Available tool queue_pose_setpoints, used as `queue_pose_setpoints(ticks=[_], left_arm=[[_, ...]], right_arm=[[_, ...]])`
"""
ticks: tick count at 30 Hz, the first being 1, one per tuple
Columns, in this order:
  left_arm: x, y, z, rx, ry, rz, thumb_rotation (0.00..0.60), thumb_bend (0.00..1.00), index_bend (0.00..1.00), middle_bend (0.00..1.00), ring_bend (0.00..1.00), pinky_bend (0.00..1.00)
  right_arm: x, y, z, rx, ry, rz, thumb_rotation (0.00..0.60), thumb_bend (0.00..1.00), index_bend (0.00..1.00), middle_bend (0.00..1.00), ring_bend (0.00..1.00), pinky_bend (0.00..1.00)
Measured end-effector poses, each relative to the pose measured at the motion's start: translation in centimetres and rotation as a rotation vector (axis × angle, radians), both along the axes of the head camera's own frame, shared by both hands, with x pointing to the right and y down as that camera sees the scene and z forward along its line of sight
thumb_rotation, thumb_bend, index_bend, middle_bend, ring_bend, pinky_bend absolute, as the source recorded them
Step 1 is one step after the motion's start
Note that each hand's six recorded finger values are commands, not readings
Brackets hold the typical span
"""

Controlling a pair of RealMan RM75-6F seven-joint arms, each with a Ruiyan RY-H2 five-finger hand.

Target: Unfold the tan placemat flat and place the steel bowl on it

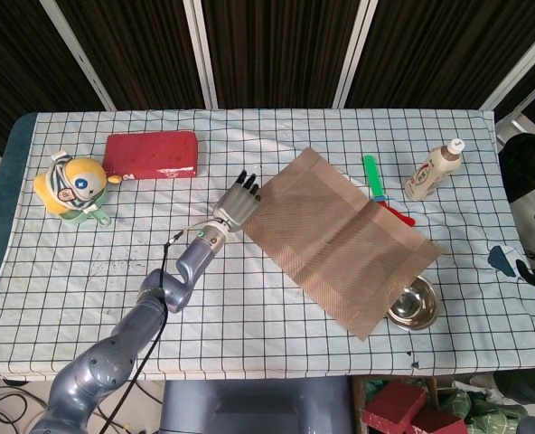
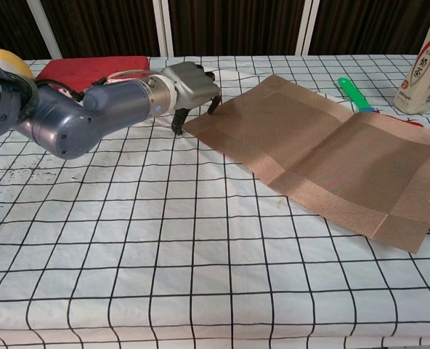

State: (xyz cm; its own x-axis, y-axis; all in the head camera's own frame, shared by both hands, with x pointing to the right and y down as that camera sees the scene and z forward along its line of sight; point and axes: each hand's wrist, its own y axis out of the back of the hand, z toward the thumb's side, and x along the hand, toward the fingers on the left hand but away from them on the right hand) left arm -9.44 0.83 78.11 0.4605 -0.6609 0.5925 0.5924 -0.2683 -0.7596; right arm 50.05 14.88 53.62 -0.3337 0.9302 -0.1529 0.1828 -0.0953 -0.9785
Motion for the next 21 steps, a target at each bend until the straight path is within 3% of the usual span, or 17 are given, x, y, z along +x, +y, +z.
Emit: queue_pose_setpoints(ticks=[11, 21], left_arm=[[-0.18, -0.07, 0.01, -0.004, 0.009, -0.004, 0.6, 0.35, 0.4, 0.2, 0.03, 0.1], [0.03, -0.23, -0.24, -0.002, 0.021, -0.001, 0.6, 0.42, 0.42, 0.21, 0.03, 0.1]], right_arm=[[0.0, 0.03, 0.06, -0.003, -0.008, 0.005, 0.6, 0.13, 0.08, 0.0, 0.03, 0.17], [0.06, 0.04, 0.1, -0.003, -0.011, 0.011, 0.6, 0.14, 0.08, 0.0, 0.03, 0.17]])
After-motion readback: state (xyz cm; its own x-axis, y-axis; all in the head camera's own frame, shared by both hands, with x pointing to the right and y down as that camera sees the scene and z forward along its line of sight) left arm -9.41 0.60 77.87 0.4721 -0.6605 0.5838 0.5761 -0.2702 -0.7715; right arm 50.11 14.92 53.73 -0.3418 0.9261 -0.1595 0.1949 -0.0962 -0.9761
